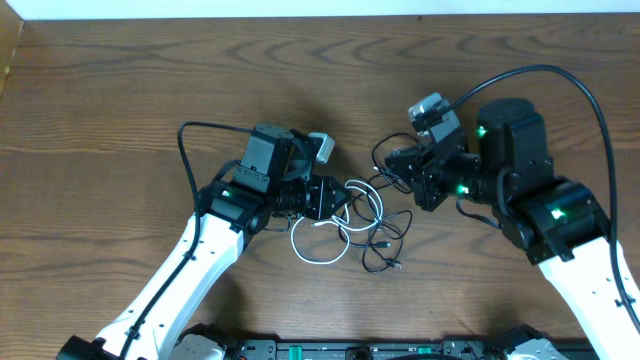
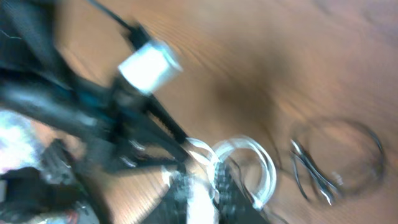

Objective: Untangle cables

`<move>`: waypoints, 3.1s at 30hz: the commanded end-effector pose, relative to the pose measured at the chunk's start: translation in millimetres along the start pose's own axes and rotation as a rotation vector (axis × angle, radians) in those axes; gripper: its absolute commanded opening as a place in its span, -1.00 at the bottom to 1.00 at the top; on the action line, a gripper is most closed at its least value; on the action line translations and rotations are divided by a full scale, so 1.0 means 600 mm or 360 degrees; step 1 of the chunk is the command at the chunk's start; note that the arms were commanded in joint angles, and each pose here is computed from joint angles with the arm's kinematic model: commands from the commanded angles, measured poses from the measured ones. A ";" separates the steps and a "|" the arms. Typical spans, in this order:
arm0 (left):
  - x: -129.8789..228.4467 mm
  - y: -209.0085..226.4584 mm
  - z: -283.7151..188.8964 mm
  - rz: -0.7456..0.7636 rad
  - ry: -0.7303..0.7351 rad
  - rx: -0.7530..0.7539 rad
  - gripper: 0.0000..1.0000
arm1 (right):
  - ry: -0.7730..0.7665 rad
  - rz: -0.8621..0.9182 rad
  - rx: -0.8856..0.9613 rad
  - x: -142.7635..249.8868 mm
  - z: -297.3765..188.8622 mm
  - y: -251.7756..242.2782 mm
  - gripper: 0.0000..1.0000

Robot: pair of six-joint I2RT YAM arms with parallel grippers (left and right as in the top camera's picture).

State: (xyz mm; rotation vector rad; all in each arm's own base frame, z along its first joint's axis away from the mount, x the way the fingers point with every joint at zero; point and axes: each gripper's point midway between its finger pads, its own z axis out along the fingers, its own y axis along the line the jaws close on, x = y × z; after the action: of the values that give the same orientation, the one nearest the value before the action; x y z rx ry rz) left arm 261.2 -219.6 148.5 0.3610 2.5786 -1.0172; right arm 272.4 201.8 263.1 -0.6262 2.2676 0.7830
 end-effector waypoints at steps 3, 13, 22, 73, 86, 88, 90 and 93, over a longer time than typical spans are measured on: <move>0.010 0.062 -0.009 -0.0067 0.0015 -0.0348 -0.31 | 0.0340 -0.0014 0.0180 0.074 0.022 -0.048 -0.19; 0.007 0.105 -0.022 -0.0178 -0.0044 -0.0589 -0.30 | 0.0853 -0.0058 -0.0018 0.180 0.120 -0.026 0.30; 0.016 0.118 -0.028 -0.0231 -0.0031 -0.0664 -0.29 | 0.1097 -0.0063 0.0239 0.246 0.219 -0.098 -0.24; -0.050 -0.147 -0.037 0.0396 -0.0148 0.0725 -0.27 | -0.0471 -0.0187 0.0154 -0.199 -0.124 0.037 -0.98; -0.109 -0.150 -0.046 0.0400 -0.0382 0.0649 -0.27 | -0.0441 -0.0166 0.0068 -0.191 -0.121 0.051 -0.98; -0.116 -0.143 -0.044 0.0363 -0.0410 0.0605 -0.26 | -0.0439 -0.0171 0.0040 -0.191 -0.121 0.056 -0.98; -0.119 -0.139 -0.043 0.0349 -0.0420 0.0585 -0.26 | -0.0438 -0.0166 0.0034 -0.191 -0.121 0.057 -0.98; -0.119 -0.138 -0.042 0.0346 -0.0421 0.0581 -0.26 | -0.0442 -0.0157 0.0028 -0.192 -0.121 0.058 -0.98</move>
State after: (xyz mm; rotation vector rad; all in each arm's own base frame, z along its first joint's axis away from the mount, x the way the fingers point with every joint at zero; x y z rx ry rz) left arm 283.4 -269.3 243.0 0.5870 2.0608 -1.3750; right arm 302.7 201.7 394.1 -0.5848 1.9891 0.7120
